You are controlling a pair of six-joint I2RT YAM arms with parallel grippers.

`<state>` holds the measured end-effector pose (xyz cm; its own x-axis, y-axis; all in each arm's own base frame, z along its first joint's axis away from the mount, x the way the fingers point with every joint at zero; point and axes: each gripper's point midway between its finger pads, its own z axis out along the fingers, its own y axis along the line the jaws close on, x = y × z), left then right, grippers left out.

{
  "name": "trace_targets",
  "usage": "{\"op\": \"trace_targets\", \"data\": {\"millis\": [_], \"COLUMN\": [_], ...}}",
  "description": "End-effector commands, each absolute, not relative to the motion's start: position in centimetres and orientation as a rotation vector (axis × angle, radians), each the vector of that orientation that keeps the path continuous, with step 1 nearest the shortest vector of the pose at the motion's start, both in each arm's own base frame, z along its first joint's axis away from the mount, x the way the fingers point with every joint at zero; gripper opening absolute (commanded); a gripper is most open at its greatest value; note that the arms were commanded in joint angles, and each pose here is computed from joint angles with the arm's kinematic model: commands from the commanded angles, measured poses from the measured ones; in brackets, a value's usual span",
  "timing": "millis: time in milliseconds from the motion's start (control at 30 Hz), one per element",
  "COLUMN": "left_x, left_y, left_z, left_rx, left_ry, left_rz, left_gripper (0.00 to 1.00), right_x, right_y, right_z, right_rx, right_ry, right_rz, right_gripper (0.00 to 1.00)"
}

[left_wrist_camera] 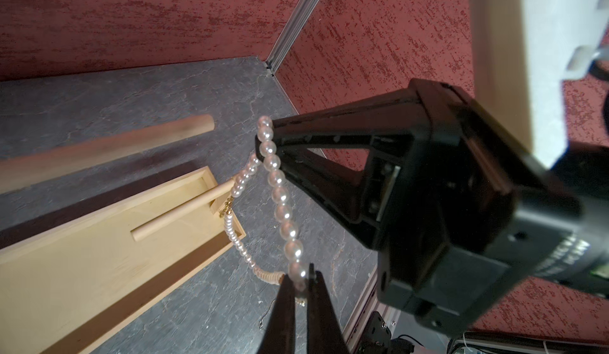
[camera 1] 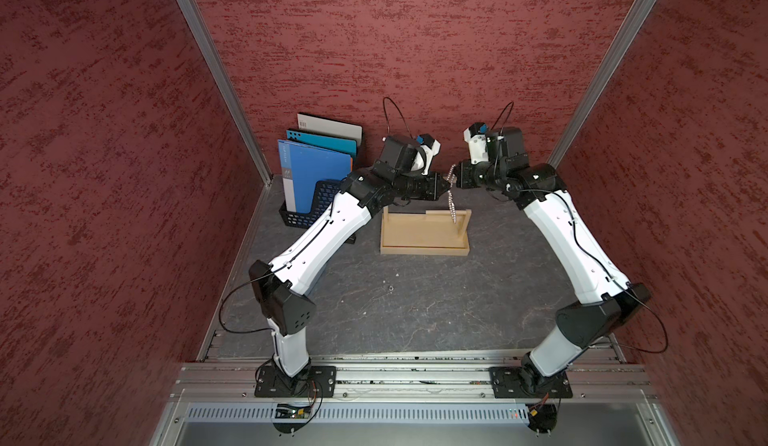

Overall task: Hang the necklace on the jewelry display stand
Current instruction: Hang the necklace on the stand.

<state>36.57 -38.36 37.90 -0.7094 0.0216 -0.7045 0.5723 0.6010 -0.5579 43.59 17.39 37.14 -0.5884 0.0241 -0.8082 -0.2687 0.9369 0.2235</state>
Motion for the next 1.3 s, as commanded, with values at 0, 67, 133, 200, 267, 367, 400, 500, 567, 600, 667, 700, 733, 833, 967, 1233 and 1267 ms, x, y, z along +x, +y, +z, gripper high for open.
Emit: {"op": "trace_targets", "data": {"millis": [0,67,133,200,267,367,400,500,567,600,667,700,733,833,967,1233,1267], "left_x": [36.2,37.2,37.9,38.5,39.2,40.1,40.4,41.3,41.9,42.2,42.8,43.2,43.5,44.5,45.8,46.7,46.7], "left_y": [-39.8,-40.6,-41.3,-41.9,-42.4,-43.1,-43.2,-43.7,-44.0,-44.2,-44.4,-44.3,-44.3,-43.9,-43.2,-40.8,-40.4], "left_z": [38.2,38.0,37.7,37.4,36.9,36.1,35.8,34.9,34.4,34.2,33.6,33.3,33.0,32.3,31.7,31.0,30.9], "left_rx": [0.538,0.536,0.533,0.53,0.519,0.508,0.504,0.486,0.475,0.47,0.455,0.448,0.44,0.411,0.371,0.333,0.328], "left_ry": [2.173,2.172,2.174,2.172,2.169,2.164,2.166,2.165,2.16,2.158,2.16,2.161,2.162,2.167,2.175,2.199,2.205], "left_rz": [-1.116,-1.119,-1.125,-1.137,-1.146,-1.156,-1.156,-1.159,-1.161,-1.161,-1.157,-1.15,-1.144,-1.129,-1.128,-1.103,-1.097], "left_gripper": [0.0,0.0,0.0,0.0,0.0,0.0,0.0,0.0,0.0,0.0,0.0,0.0,0.0,0.0,0.0,0.0,0.0], "right_x": [46.1,46.8,47.4,47.7,48.0,48.5,48.6,49.3,49.9,50.2,51.1,51.4,51.7,52.9,54.3,56.5,56.7], "right_y": [14.4,12.9,11.7,10.6,9.7,8.5,8.2,7.6,7.5,7.5,7.6,7.7,7.9,8.2,8.6,11.4,11.8], "right_z": [39.4,39.1,38.7,38.3,37.6,36.6,36.3,35.5,34.9,34.6,33.8,33.5,33.1,32.1,31.4,30.9,30.8], "right_rx": [-0.044,0.006,0.045,0.076,0.099,0.129,0.137,0.147,0.143,0.141,0.14,0.139,0.138,0.135,0.131,0.079,0.071], "right_ry": [2.076,2.079,2.085,2.091,2.098,2.105,2.104,2.097,2.098,2.101,2.111,2.114,2.117,2.128,2.132,2.129,2.134], "right_rz": [0.362,0.343,0.321,0.288,0.245,0.179,0.163,0.126,0.113,0.108,0.107,0.108,0.11,0.112,0.121,0.266,0.29], "right_gripper": [0.0,0.0,0.0,0.0,0.0,0.0,0.0,0.0,0.0,0.0,0.0,0.0,0.0,0.0,0.0,0.0,0.0]}}
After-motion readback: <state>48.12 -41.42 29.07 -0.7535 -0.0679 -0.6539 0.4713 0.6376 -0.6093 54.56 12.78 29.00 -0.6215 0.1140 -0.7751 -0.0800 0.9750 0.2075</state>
